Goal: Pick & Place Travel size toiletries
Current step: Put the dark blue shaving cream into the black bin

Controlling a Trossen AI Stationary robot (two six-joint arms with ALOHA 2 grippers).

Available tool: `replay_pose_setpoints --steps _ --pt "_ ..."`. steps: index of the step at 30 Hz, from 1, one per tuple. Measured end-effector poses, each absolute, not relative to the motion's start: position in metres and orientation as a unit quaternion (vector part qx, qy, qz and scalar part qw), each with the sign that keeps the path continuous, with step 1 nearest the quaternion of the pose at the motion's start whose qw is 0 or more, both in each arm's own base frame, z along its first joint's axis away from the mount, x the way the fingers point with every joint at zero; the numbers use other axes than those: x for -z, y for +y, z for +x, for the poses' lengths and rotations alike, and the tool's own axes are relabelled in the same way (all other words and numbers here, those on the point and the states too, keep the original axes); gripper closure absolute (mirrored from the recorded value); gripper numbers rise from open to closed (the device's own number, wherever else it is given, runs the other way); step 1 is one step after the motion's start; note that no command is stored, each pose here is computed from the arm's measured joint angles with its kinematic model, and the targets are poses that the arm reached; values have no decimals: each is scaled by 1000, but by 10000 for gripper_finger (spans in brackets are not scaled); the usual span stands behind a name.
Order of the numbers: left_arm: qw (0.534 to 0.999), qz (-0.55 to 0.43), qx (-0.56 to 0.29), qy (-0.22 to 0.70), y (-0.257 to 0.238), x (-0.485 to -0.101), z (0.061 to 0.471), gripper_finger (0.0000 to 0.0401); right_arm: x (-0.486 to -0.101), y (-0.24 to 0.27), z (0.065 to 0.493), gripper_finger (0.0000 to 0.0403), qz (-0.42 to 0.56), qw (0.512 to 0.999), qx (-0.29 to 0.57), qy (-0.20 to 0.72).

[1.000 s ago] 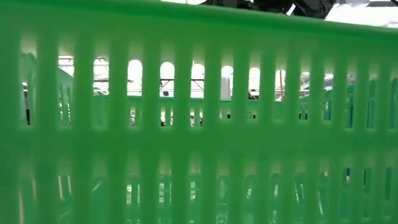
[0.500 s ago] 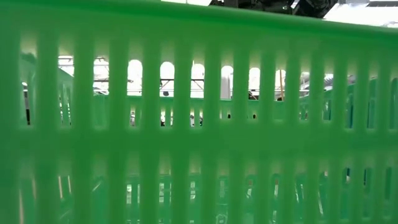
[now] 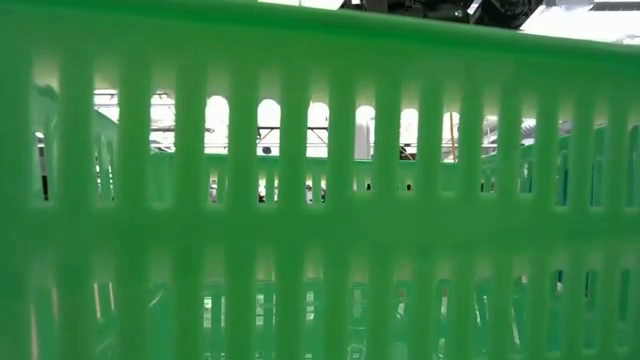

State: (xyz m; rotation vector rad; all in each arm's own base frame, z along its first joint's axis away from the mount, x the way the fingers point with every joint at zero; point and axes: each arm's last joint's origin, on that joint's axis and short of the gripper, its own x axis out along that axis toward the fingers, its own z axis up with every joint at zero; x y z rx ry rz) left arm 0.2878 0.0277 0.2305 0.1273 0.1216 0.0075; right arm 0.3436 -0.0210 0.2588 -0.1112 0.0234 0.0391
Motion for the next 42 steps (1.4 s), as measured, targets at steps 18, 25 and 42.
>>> replay_pose_setpoints --steps 18,25,42 --pt "995 -52 -54 60 30 -230 288 238 -256 -22 343 282 -39 999 -16 26" --pt "997 -6 -70 22 28 -251 278 96 -272 -27 328 285 -26 999 -5 46" --pt "917 -45 -358 171 36 -253 219 52 -252 -95 293 285 36 950 224 213"
